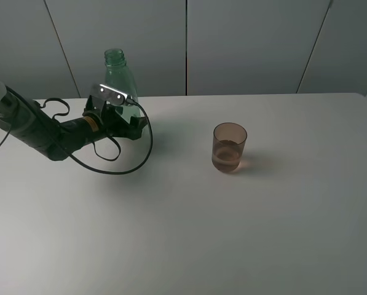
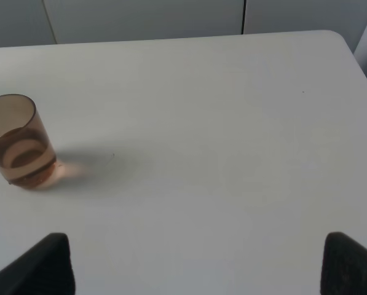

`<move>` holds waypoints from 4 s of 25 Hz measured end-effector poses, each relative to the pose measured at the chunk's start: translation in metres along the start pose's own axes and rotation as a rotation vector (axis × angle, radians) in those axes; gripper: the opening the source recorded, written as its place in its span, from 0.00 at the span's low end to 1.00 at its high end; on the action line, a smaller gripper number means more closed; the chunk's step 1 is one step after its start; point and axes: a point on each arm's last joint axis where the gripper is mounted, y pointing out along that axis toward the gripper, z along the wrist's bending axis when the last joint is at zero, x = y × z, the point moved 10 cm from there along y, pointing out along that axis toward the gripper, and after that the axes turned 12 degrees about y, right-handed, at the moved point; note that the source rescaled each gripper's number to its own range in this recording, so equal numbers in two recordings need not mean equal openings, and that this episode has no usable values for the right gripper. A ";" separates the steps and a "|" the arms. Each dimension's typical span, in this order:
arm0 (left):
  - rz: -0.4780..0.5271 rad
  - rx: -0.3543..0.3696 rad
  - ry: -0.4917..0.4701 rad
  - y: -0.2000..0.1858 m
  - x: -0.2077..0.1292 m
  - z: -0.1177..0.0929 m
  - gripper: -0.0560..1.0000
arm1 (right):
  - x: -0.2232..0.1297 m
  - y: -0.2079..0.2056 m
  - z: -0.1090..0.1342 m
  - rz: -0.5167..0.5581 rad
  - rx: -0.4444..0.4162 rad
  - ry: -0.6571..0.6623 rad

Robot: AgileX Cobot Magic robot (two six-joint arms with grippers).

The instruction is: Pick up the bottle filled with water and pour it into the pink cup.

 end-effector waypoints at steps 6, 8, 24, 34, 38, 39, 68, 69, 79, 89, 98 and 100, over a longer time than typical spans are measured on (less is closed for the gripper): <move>0.042 0.000 0.001 -0.004 -0.001 0.001 0.97 | 0.000 0.000 0.000 0.000 0.000 0.000; 0.056 0.001 0.001 -0.006 -0.001 0.002 0.97 | 0.000 0.000 0.000 0.000 0.000 0.000; 0.134 -0.002 0.007 -0.034 0.005 0.002 0.97 | 0.000 0.000 0.000 0.000 0.000 0.000; 0.341 -0.023 0.006 -0.088 -0.015 -0.007 0.97 | 0.000 0.000 0.000 0.000 0.000 0.000; 0.457 -0.001 0.034 -0.125 -0.001 0.004 0.97 | 0.000 0.000 0.000 0.000 0.000 0.000; 0.474 0.014 0.048 -0.133 0.007 0.011 0.97 | 0.000 0.000 0.000 0.000 0.000 0.000; 0.303 0.200 -0.017 -0.354 0.159 0.043 0.94 | 0.000 0.000 0.000 0.000 0.000 0.000; 0.304 0.190 -0.019 -0.364 0.159 0.036 0.94 | 0.000 0.000 0.000 0.000 0.000 0.000; 0.271 0.161 -0.085 -0.429 0.129 -0.015 0.94 | 0.000 0.000 0.000 0.000 0.000 0.000; 0.095 0.285 -0.072 -0.475 0.106 -0.032 0.94 | 0.000 0.000 0.000 0.000 0.000 0.000; 0.189 0.252 -0.117 -0.471 0.077 -0.042 0.94 | 0.000 0.000 0.000 0.000 0.000 0.000; 0.197 0.249 -0.124 -0.471 0.074 -0.043 0.94 | 0.000 0.000 0.000 0.000 0.000 0.000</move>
